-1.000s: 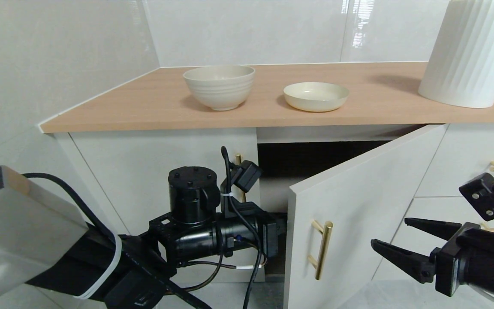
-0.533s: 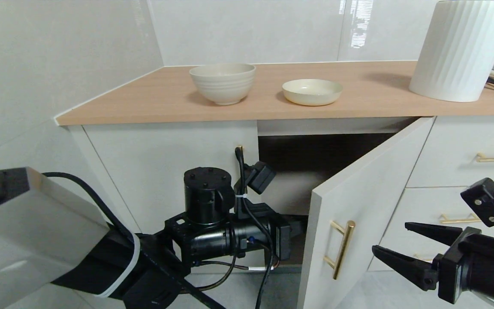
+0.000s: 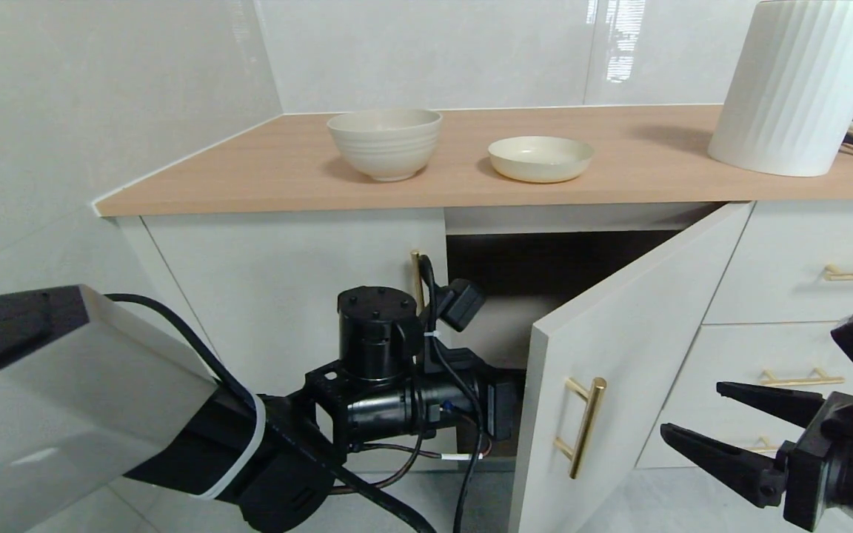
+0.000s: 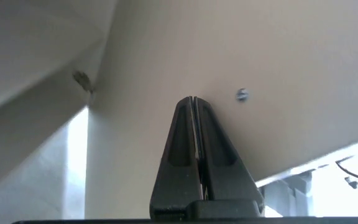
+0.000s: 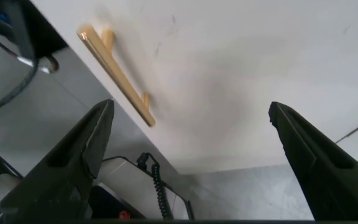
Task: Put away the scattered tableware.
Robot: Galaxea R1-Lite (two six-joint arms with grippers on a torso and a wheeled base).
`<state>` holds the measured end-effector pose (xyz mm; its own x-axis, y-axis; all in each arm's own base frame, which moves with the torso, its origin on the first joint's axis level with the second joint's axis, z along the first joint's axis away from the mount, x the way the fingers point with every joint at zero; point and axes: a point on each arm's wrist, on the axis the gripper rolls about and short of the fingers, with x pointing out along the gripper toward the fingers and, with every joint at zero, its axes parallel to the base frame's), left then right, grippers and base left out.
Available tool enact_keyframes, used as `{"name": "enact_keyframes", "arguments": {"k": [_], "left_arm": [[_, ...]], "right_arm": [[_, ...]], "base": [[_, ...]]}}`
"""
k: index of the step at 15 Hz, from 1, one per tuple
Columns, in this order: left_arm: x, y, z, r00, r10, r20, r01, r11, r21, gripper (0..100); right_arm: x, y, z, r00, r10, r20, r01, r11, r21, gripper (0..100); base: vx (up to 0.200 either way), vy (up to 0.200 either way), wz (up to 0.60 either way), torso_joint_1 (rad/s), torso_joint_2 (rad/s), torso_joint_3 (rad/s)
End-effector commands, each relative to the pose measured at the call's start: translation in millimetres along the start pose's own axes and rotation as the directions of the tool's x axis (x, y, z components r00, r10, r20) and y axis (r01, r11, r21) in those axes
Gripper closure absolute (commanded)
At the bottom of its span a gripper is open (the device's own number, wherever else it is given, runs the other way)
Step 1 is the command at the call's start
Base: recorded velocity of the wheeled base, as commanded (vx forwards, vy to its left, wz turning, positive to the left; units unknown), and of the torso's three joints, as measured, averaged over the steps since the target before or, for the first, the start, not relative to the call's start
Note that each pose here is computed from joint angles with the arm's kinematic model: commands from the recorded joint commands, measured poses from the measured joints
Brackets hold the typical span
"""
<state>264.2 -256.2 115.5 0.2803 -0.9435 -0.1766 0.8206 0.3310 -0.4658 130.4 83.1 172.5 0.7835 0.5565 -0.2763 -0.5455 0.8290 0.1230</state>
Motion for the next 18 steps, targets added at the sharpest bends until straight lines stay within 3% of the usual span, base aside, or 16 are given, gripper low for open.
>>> {"name": "enact_keyframes", "arguments": {"k": [1, 5, 8, 12, 16, 18], "left_arm": [[1.9, -8.4, 10.8, 1.000, -0.013, 0.006, 0.013, 1.000, 0.007, 100], [9.1, -18.0, 36.3, 1.000, -0.020, 0.008, 0.020, 0.999, -0.039, 100], [14.5, -20.8, 35.2, 0.999, -0.032, 0.001, 0.032, 0.997, -0.075, 100], [19.7, -24.2, 32.2, 0.999, -0.034, -0.006, 0.033, 0.997, -0.074, 100], [9.9, -38.9, 20.7, 0.998, -0.050, -0.037, 0.047, 0.996, -0.079, 100], [8.5, -39.4, 16.9, 0.998, -0.050, -0.045, 0.046, 0.996, -0.082, 100]], "right_arm": [[-13.6, 1.4, 6.4, 0.998, 0.006, 0.058, -0.006, 1.000, -0.003, 0], [-28.9, 3.3, 15.0, 0.994, 0.014, 0.112, -0.013, 1.000, -0.009, 0], [-49.1, 5.7, 26.1, 0.993, 0.015, 0.119, -0.014, 1.000, -0.009, 0], [-55.3, 6.5, 29.9, 0.992, 0.016, 0.127, -0.015, 1.000, -0.013, 0], [-53.5, 6.4, 29.8, 0.993, 0.015, 0.119, -0.014, 1.000, -0.012, 0], [-53.5, 6.4, 29.8, 0.993, 0.015, 0.119, -0.014, 1.000, -0.012, 0]], "base": [[0.000, 0.000, 0.00, 0.000, 0.00, 0.000], [-0.050, 0.000, 0.00, 0.003, 0.00, 0.002], [0.000, 0.000, 0.00, 0.000, 0.00, 0.000], [0.000, 0.000, 0.00, 0.000, 0.00, 0.000], [0.000, 0.000, 0.00, 0.000, 0.00, 0.000], [-0.200, 0.000, 0.00, 0.005, 0.00, 0.002]]}}
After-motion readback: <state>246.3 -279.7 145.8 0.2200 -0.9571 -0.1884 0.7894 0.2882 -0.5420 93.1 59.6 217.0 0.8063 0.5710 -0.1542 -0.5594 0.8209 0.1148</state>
